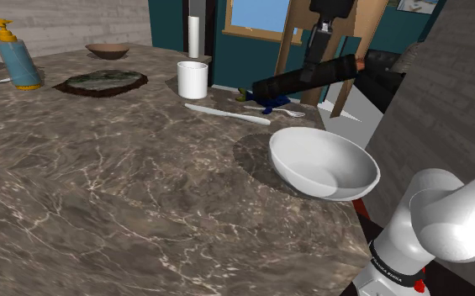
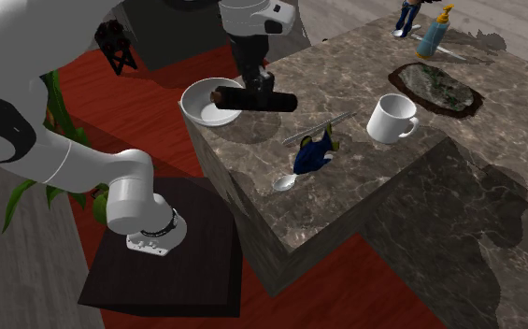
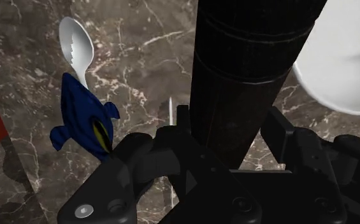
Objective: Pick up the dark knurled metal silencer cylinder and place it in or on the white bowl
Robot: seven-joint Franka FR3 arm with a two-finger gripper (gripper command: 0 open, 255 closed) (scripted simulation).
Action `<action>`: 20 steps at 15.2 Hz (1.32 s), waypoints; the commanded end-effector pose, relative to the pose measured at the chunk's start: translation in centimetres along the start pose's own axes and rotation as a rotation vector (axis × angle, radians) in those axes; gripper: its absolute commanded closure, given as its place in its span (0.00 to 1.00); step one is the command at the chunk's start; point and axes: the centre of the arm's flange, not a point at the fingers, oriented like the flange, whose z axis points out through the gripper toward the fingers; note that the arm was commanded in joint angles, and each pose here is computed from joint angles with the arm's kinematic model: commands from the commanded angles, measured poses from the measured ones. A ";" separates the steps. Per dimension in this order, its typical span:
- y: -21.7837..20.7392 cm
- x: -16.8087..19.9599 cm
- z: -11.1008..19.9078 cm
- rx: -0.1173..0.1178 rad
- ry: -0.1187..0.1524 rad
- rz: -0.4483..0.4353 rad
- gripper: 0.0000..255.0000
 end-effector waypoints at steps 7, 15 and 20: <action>-10.3 -3.5 -0.9 0.000 0.000 0.001 1.00; -16.0 -5.8 0.7 0.000 0.000 0.001 1.00; -16.1 -5.9 3.3 0.000 0.000 0.001 1.00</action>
